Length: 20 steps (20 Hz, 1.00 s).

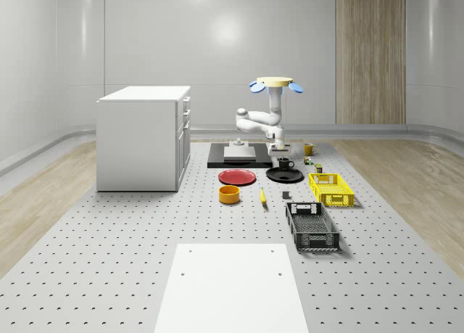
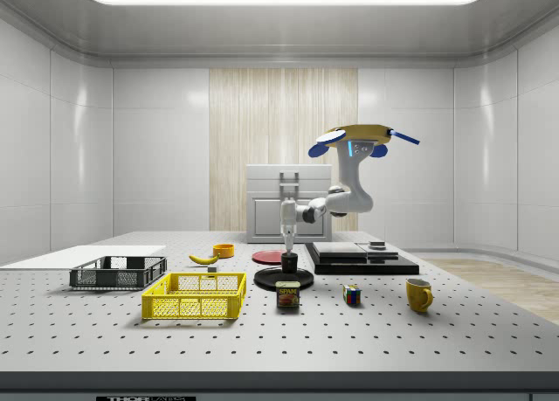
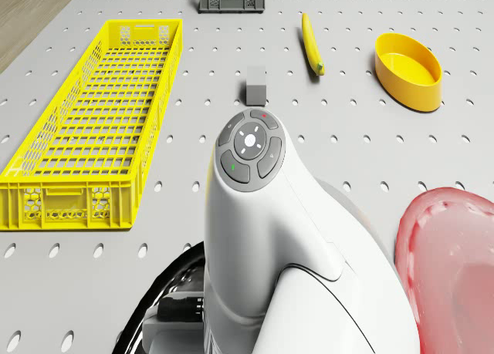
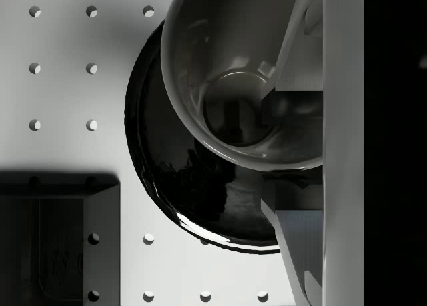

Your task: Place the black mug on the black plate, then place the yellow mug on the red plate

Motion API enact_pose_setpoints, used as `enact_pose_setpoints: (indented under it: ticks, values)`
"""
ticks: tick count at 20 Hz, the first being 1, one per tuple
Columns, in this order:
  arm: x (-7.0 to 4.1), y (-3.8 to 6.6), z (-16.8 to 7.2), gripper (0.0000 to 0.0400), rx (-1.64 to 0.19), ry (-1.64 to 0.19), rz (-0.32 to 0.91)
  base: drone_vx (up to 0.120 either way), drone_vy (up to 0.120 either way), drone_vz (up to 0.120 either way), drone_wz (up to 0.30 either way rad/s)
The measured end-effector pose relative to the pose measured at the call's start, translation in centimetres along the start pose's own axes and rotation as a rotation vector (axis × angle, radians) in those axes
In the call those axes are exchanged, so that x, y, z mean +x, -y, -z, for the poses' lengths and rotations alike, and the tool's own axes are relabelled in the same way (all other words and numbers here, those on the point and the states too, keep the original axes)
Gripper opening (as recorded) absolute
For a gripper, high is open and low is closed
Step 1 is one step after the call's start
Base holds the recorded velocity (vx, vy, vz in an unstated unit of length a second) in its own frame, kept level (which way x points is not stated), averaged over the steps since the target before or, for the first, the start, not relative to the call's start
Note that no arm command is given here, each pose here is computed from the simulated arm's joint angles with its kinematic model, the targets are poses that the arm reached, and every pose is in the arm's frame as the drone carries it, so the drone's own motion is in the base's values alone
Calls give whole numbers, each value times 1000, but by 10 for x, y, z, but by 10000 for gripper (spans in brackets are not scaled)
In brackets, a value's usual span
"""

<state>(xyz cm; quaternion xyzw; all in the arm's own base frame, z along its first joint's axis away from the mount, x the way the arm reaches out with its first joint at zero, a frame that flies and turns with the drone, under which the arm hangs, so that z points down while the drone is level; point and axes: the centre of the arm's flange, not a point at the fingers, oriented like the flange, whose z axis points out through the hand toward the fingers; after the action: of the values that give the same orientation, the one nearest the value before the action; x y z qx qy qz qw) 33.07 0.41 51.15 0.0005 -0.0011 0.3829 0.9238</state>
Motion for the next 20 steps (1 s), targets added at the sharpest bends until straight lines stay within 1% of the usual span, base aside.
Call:
enact_pose_setpoints:
  ticks: [6,7,8,9,10,12,15,20]
  values:
    - [0,0,-22,110,0,0,0,0,0,0,0]
    - [0,0,-25,133,0,0,0,0,0,0,0]
    - [0,0,-28,192,0,0,0,0,0,0,0]
    - [0,0,-30,238,0,0,0,0,0,0,0]
    - [0,0,-31,274,0,0,0,0,0,0,0]
    - [0,0,-29,323,0,0,0,0,0,0,0]
    - [0,0,-21,364,0,0,0,0,0,0,0]
    - [0,0,0,390,0,0,0,0,0,0,0]
